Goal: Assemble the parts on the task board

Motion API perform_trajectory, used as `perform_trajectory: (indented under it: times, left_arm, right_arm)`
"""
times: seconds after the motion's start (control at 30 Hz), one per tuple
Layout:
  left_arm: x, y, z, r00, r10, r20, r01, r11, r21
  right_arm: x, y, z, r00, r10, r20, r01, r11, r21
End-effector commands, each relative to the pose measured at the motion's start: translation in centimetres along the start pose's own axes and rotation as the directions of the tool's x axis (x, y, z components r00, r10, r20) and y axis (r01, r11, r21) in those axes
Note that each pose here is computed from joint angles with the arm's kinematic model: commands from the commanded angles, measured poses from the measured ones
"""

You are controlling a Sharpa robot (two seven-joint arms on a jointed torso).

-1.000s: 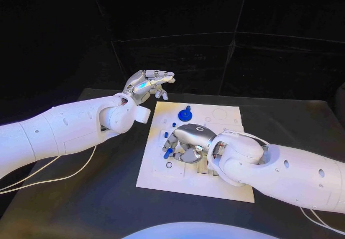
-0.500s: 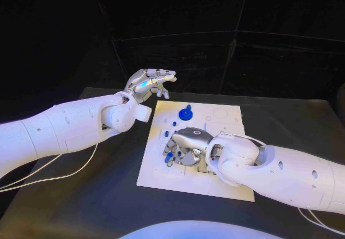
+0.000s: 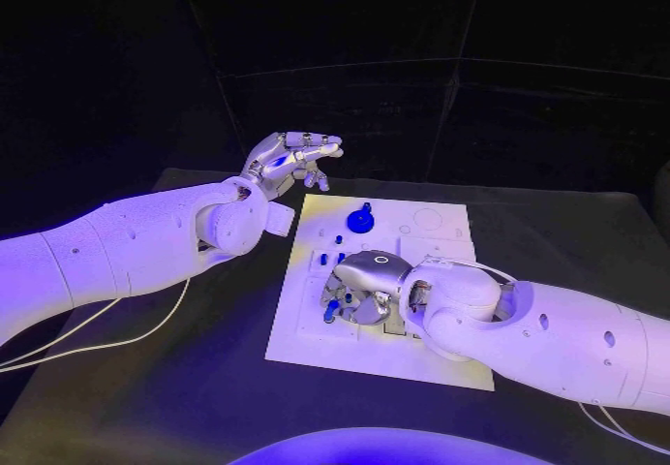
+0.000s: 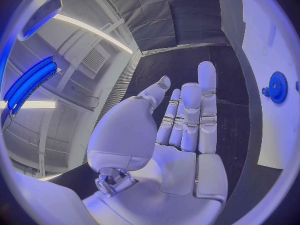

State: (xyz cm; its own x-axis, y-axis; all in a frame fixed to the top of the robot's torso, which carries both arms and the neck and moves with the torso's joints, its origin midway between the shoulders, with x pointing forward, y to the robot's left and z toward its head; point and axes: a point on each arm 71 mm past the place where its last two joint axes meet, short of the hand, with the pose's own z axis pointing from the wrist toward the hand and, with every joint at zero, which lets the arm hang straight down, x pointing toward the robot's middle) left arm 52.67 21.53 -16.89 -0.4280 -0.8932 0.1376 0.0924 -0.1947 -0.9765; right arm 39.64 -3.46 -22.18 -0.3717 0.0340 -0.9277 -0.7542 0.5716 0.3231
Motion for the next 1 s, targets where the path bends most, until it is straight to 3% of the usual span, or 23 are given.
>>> perform_trajectory:
  times: [0.03,0.63,1.0]
  left_arm:
    - [0.13,-0.13,0.07,1.0,-0.007,-0.013,0.007,1.0,0.006]
    - [0.14,-0.12,0.07,1.0,-0.007,-0.013,0.007,1.0,0.005]
    - [0.12,-0.11,0.07,1.0,-0.007,-0.013,0.007,1.0,0.003]
  right_arm:
    - [0.08,-0.07,0.07,0.999,-0.03,-0.015,0.03,0.999,0.011]
    - [0.54,0.52,0.41,0.997,-0.075,-0.035,0.075,0.997,-0.008]
    - [0.58,0.79,0.51,0.998,-0.066,-0.016,0.065,0.997,-0.033]
